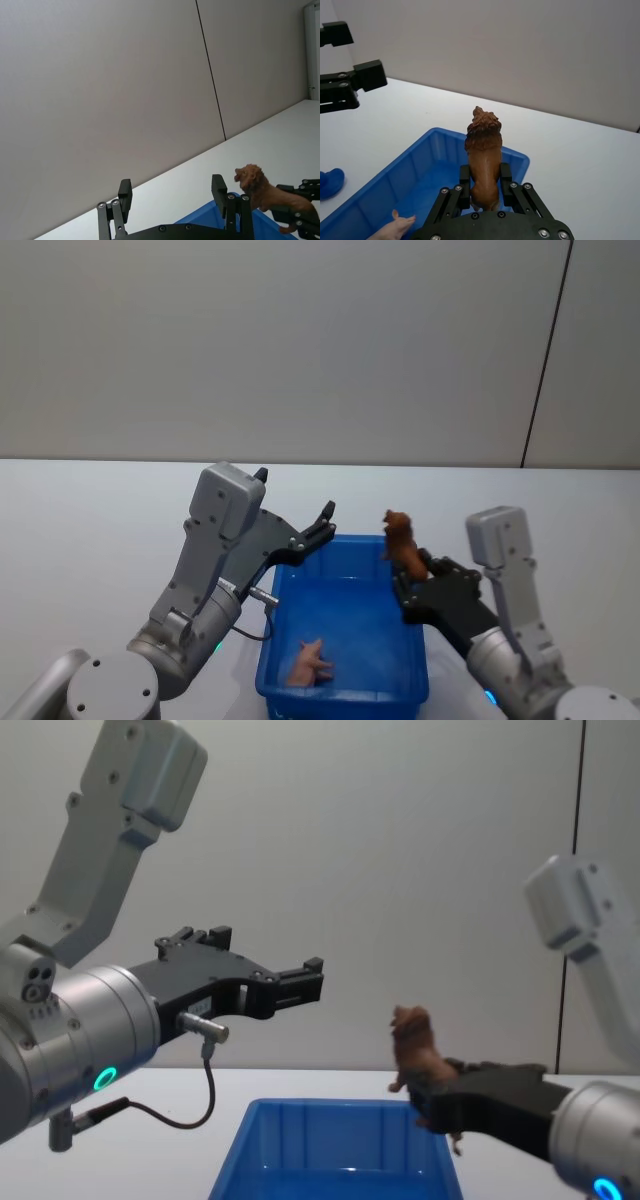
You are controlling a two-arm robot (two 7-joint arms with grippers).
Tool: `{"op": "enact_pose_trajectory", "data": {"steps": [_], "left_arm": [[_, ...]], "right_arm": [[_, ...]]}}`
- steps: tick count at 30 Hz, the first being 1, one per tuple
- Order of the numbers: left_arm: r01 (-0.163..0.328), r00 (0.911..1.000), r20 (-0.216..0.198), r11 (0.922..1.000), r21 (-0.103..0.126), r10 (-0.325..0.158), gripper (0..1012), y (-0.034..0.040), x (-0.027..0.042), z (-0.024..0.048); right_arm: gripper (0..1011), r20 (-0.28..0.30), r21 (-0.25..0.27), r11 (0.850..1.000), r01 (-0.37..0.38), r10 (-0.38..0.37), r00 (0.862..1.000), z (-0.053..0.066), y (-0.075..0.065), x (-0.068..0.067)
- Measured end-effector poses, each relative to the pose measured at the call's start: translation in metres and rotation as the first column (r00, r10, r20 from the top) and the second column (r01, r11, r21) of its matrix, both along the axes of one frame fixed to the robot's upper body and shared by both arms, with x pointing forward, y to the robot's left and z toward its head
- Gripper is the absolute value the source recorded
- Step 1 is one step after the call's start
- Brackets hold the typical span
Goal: Pick up the two dolls from the table and place them into the box.
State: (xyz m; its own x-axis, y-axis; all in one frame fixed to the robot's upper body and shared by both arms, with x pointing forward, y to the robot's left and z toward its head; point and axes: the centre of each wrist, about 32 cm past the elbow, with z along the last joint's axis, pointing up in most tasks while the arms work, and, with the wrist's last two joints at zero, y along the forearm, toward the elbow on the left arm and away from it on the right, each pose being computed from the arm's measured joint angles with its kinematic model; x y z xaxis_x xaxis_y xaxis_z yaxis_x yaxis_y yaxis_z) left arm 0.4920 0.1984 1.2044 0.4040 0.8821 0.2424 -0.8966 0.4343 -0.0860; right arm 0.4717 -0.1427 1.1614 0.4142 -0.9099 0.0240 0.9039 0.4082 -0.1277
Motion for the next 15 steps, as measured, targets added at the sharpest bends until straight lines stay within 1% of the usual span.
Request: {"op": "enact_pose_trajectory", "data": {"steps": [2,6,7,9,11,13,14,15], "left_arm": [[0.000,1.0000,0.000,1.0000,0.000,0.000,1001,0.0000,0.0000,0.0000],[0.000,1.0000,0.000,1.0000,0.000,0.000,1001,0.0000,0.0000,0.0000],[0.000,1.0000,0.000,1.0000,0.000,0.000,1001,0.0000,0.0000,0.0000],[0.000,1.0000,0.000,1.0000,0.000,0.000,1001,0.0000,0.0000,0.0000],[0.000,1.0000,0.000,1.0000,0.000,0.000,1001,0.0000,0.0000,0.0000],[0.000,1.0000,0.000,1.0000,0.000,0.000,1001,0.0000,0.0000,0.0000],[0.000,1.0000,0.000,1.0000,0.000,0.000,1001,0.0000,0.0000,0.0000],[0.000,1.0000,0.000,1.0000,0.000,0.000,1001,0.0000,0.0000,0.0000]], "right_arm": [[333,-0.008,0.001,1.000,-0.013,0.013,1.000,-0.001,0.003,0.002],[423,-0.024,0.000,0.999,-0.038,0.038,0.999,-0.003,0.008,0.007],[485,-0.032,0.000,0.999,-0.047,0.047,0.998,-0.004,0.011,0.009],[517,-0.038,0.000,0.998,-0.055,0.055,0.998,-0.005,0.013,0.010],[603,-0.045,0.000,0.998,-0.064,0.064,0.997,-0.007,0.016,0.012],[641,-0.050,-0.002,0.998,-0.070,0.070,0.996,-0.008,0.018,0.014],[718,-0.050,-0.001,0.997,-0.071,0.071,0.996,-0.008,0.018,0.014],[718,-0.049,-0.002,0.997,-0.073,0.073,0.996,-0.009,0.020,0.015]]}}
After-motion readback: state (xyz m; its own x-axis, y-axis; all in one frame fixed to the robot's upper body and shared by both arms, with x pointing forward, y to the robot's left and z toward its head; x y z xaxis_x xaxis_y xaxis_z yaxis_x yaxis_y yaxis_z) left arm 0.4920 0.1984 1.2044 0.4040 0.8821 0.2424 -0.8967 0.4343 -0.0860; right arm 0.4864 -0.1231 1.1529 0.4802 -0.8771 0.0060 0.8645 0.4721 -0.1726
